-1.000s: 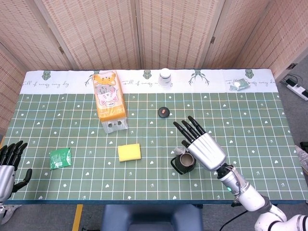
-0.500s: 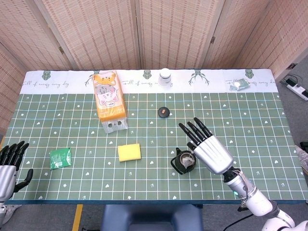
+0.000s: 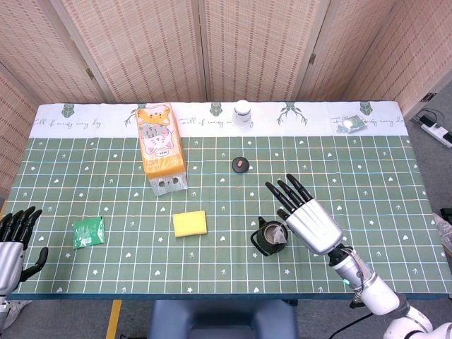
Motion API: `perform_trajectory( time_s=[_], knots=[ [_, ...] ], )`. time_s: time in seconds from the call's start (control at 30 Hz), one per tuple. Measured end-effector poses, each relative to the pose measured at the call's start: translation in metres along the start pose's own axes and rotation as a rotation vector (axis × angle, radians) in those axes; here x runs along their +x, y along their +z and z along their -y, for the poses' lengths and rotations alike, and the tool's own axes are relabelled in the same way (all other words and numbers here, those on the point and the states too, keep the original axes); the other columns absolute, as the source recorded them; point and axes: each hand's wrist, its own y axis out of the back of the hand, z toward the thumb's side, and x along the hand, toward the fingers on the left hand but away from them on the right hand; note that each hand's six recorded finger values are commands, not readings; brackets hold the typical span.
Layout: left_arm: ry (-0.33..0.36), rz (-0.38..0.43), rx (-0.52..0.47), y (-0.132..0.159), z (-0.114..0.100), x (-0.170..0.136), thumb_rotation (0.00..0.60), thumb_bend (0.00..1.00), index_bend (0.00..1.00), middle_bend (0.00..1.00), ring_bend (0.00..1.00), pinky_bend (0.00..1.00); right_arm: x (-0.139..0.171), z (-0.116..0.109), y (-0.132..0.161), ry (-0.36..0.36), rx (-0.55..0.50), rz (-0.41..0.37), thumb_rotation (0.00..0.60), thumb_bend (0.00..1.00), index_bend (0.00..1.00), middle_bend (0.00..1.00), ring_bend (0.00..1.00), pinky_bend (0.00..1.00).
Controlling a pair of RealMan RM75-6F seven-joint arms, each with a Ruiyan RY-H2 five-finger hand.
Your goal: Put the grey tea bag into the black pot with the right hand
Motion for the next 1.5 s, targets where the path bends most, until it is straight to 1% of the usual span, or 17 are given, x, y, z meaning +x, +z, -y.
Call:
perform_trajectory(
  time_s=[0.13,0.33,0.6,0.8,1.1,1.13,1.17,1.23,1.3,1.37,1.43,1.5],
  knots=[
    [0.004,0.003,-0.002,0.001,-0.001,-0.001,0.6,0.44,0.0,0.0,0.0,0.0,0.0,0.002,0.003,0.007,0.002,-0.009,0.6,0.43,0.63,0.07,0.09,0.0],
    [0.003,0.003,0.001,0.001,-0.001,-0.001,0.6,0.44,0.0,0.0,0.0,0.0,0.002,0.014,0.004,0.034,-0.002,-0.013,0.6,0.43,0.63,0.07,0.1,0.0],
    [-0.008,0.001,0.011,0.001,0.003,0.0,0.6,0.44,0.0,0.0,0.0,0.0,0.019,0.038,-0.003,0.093,-0.024,0.001,0.6,0.43,0.63,0.07,0.1,0.0],
    [-0.02,-0.004,0.022,0.0,0.007,0.001,0.6,0.44,0.0,0.0,0.0,0.0,0.035,0.059,-0.013,0.137,-0.047,0.03,0.6,0.43,0.63,0.07,0.1,0.0],
    [-0.028,-0.009,0.026,0.0,0.01,0.003,0.6,0.44,0.0,0.0,0.0,0.0,0.054,0.074,-0.029,0.152,-0.108,0.082,0.6,0.43,0.63,0.07,0.1,0.0],
    [-0.03,-0.009,0.026,0.0,0.01,0.003,0.6,0.44,0.0,0.0,0.0,0.0,0.056,0.077,-0.03,0.155,-0.113,0.085,0.6,0.43,0.61,0.06,0.1,0.0],
    [-0.03,-0.009,0.026,0.0,0.011,0.003,0.6,0.44,0.0,0.0,0.0,0.0,0.059,0.08,-0.03,0.162,-0.12,0.09,0.6,0.43,0.54,0.05,0.09,0.0],
    [-0.033,-0.008,0.028,0.0,0.012,0.003,0.6,0.44,0.0,0.0,0.0,0.0,0.065,0.088,-0.031,0.18,-0.134,0.097,0.6,0.43,0.37,0.02,0.07,0.0],
    [-0.035,-0.01,0.029,0.0,0.012,0.004,0.6,0.44,0.0,0.0,0.0,0.0,0.073,0.099,-0.032,0.216,-0.148,0.11,0.6,0.43,0.18,0.0,0.04,0.0],
    [-0.036,-0.011,0.029,0.0,0.013,0.004,0.6,0.44,0.0,0.0,0.0,0.0,0.078,0.107,-0.033,0.25,-0.151,0.128,0.6,0.43,0.06,0.0,0.01,0.0],
    [-0.035,-0.011,0.029,0.0,0.013,0.004,0.6,0.44,0.0,0.0,0.0,0.0,0.081,0.113,-0.033,0.277,-0.15,0.144,0.6,0.43,0.01,0.0,0.0,0.0],
    [-0.034,-0.011,0.029,-0.001,0.012,0.004,0.6,0.44,0.0,0.0,0.0,0.0,0.083,0.116,-0.034,0.298,-0.154,0.16,0.6,0.43,0.0,0.0,0.0,0.0]
  ],
)
